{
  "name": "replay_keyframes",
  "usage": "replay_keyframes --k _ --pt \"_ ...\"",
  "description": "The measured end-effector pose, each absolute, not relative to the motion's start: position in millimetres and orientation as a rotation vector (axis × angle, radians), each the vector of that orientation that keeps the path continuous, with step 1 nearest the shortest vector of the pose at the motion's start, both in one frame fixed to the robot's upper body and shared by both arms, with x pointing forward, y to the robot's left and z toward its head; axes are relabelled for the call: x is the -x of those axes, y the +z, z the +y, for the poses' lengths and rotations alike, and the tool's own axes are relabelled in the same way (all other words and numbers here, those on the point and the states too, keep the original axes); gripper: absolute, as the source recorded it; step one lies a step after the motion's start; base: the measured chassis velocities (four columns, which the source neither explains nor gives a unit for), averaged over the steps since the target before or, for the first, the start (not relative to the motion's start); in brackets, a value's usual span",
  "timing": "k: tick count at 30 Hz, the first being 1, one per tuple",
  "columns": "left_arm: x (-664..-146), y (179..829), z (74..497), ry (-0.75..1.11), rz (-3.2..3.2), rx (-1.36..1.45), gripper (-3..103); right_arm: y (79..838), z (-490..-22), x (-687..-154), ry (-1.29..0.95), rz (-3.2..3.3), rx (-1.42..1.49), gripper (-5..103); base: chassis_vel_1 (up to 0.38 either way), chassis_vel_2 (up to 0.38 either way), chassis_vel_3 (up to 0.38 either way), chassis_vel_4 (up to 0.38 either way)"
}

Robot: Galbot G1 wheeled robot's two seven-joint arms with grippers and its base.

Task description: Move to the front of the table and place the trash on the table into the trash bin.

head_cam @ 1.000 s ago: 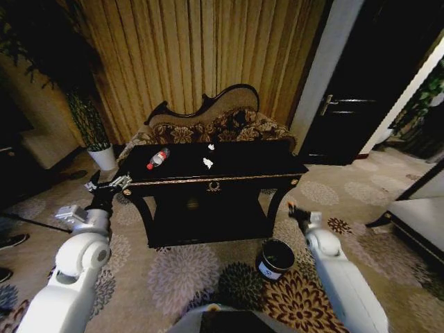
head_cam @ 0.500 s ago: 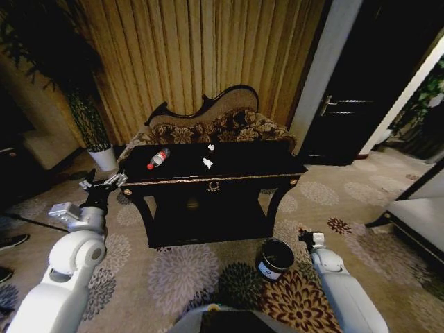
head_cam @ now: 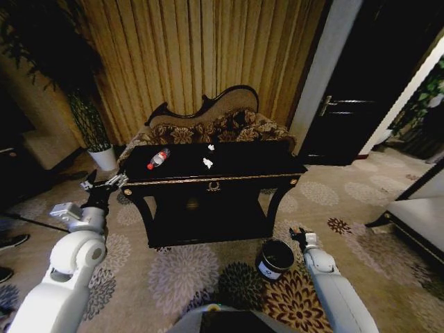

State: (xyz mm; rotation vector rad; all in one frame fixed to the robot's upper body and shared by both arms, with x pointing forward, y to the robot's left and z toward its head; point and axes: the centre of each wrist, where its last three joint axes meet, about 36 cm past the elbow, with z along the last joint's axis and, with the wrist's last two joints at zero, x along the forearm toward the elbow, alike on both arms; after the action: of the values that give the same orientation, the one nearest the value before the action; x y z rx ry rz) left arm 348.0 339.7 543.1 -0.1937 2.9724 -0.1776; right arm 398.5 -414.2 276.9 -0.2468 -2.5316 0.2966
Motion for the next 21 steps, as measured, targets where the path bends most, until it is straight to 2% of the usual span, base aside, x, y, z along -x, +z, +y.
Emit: replay_keyframes --k 3,4,5,7,8,9,13,21 --pt "-348 544 340 -0.173 2.968 0.193 100 281 -413 -400 0.300 -2.543 0.243 69 0.000 0.000 0.000 0.000" --pt "-348 545 340 -0.172 2.966 0.191 100 285 -411 -401 0.301 -2.555 0.241 80 0.000 0.000 0.000 0.000" --pt "-348 545 340 -0.172 2.966 0.191 100 285 -411 -401 0.301 -2.555 0.241 80 0.000 0.000 0.000 0.000" --pt "-346 546 340 -0.171 2.965 0.189 100 303 -407 -406 0.266 -2.624 0.232 90 0.000 0.000 0.000 0.000" --pt "-346 546 340 -0.171 2.965 0.189 100 303 -407 -406 0.266 -2.624 0.232 90 0.000 0.000 0.000 0.000" --pt "-346 546 339 -0.172 2.965 0.189 100 314 -403 -409 0.236 -2.681 0.222 95 0.000 0.000 0.000 0.000" --pt "-344 546 337 -0.183 2.955 0.200 100 372 -376 -417 0.171 -2.895 0.139 100 0.000 0.000 0.000 0.000" --pt "-339 541 328 -0.203 2.953 0.208 100 442 -316 -411 0.084 -3.079 -0.075 100 0.000 0.000 0.000 0.000"
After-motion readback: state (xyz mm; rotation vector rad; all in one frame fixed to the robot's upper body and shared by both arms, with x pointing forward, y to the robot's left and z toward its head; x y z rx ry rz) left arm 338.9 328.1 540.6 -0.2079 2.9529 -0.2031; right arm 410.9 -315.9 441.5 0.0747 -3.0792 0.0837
